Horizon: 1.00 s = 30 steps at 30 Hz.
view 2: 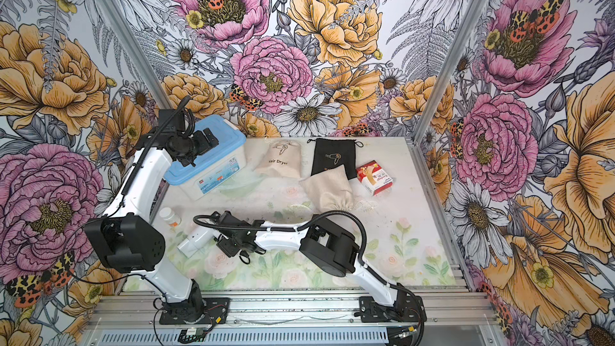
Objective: Pack away hair dryers
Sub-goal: Move the hair dryer to the center of the board.
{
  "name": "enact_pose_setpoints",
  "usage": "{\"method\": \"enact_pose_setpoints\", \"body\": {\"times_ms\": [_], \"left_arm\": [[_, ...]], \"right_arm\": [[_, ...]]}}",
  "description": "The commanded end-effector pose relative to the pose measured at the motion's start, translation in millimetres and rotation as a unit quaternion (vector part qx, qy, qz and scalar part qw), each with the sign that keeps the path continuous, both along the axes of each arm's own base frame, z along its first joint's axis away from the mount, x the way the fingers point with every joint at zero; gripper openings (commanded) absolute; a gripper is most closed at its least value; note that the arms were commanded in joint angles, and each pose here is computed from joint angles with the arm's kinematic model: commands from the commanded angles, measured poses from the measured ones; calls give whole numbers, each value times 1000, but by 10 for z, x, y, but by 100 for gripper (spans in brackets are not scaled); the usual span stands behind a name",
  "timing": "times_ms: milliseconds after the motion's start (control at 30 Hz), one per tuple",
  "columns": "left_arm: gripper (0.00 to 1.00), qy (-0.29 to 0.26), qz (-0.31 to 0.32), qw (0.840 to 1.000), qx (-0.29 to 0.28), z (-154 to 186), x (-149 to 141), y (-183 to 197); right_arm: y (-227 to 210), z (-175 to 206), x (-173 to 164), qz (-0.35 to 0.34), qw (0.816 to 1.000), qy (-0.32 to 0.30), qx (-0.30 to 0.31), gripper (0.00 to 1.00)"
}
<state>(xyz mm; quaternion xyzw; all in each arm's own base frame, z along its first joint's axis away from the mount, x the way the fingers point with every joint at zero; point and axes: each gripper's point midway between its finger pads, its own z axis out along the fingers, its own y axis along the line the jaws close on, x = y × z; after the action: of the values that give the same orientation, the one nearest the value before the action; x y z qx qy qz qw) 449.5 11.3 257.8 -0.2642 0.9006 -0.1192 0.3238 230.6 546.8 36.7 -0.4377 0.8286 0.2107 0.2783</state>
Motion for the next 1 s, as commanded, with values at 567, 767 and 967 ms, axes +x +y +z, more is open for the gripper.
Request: {"method": "enact_pose_setpoints", "body": {"times_ms": [567, 767, 967], "left_arm": [[99, -8, -1, 1000, -14, -20, 30, -58], [99, 1, -17, 1000, -16, -101, 54, -212], [99, 2, -31, 999, -17, -138, 97, -347]], "right_arm": [[-655, 415, 532, -75, 996, -40, 10, 17], [-1336, 283, 665, -96, 994, -45, -10, 17], [-1906, 96, 624, -118, 992, -38, -7, 19]]}}
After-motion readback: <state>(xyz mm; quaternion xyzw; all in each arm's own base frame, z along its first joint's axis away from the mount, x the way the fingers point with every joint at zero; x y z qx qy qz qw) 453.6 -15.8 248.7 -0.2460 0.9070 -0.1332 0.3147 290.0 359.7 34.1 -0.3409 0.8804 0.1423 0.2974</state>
